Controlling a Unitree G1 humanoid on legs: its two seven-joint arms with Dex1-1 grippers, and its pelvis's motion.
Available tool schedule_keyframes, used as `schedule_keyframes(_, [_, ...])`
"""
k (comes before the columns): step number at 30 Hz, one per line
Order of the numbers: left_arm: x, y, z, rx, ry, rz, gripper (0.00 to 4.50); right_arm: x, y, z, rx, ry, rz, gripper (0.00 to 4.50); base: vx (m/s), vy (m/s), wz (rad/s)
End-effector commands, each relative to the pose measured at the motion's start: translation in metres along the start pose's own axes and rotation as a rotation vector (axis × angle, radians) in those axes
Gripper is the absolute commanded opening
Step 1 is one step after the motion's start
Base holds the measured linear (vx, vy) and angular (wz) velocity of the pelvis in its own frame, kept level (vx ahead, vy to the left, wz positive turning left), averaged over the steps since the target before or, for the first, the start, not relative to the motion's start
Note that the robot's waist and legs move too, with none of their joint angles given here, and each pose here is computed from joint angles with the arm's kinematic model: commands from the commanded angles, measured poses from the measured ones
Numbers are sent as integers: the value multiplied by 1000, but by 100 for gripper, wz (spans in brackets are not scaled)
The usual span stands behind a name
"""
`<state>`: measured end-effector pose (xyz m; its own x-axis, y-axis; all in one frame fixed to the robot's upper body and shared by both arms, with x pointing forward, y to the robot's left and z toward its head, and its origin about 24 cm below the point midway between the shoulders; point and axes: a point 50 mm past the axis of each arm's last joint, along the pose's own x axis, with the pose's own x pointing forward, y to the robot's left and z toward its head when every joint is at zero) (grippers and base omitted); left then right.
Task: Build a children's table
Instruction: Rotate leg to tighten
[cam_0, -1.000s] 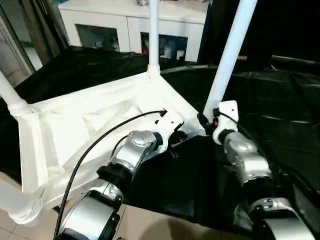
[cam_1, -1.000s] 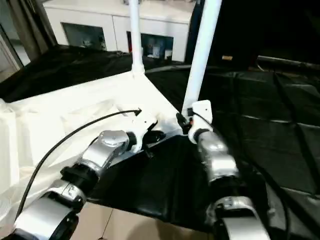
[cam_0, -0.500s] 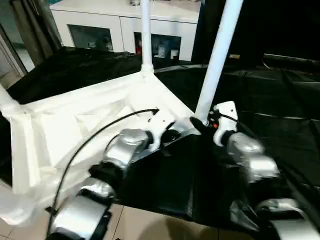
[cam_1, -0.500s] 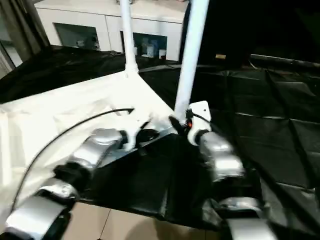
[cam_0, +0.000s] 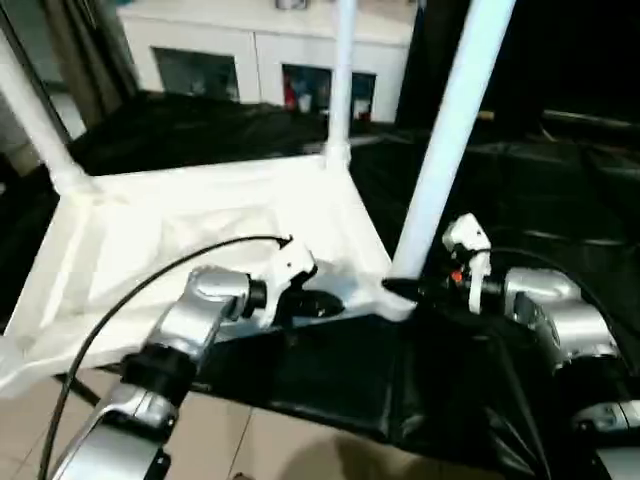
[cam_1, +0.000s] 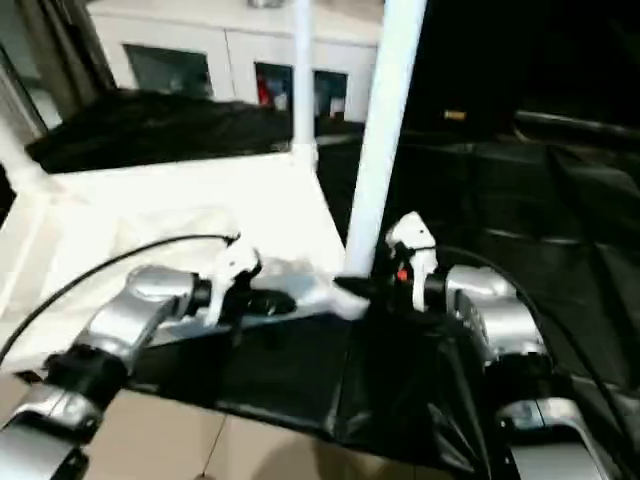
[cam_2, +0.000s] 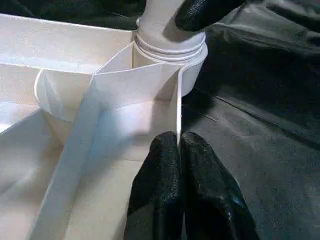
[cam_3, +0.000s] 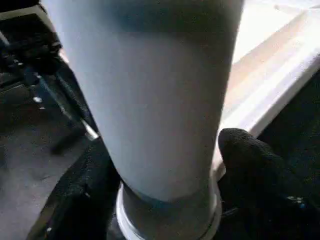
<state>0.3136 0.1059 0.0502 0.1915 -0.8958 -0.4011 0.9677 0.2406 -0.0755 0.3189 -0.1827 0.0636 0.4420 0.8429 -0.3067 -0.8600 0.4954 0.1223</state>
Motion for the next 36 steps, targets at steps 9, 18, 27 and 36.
schedule_keyframes(9, [2, -7, 14, 10, -96, -74, 0, -3, 6, -4, 11, 38, 63, 219, 0, 0, 0])
schedule_keyframes(18, [20, 27, 22, -20, -55, 348, 0, 5, -27, -21, 116, 17, -526, 198, 0, 0, 0])
schedule_keyframes(27, [56, 27, 40, -20, -54, 469, 0, 51, -10, -21, 236, -69, -735, 194, 0, 0, 0])
schedule_keyframes(36, [57, 24, 35, -12, -50, 407, 0, 52, -8, -5, 169, -149, -633, 272, 0, 0, 0])
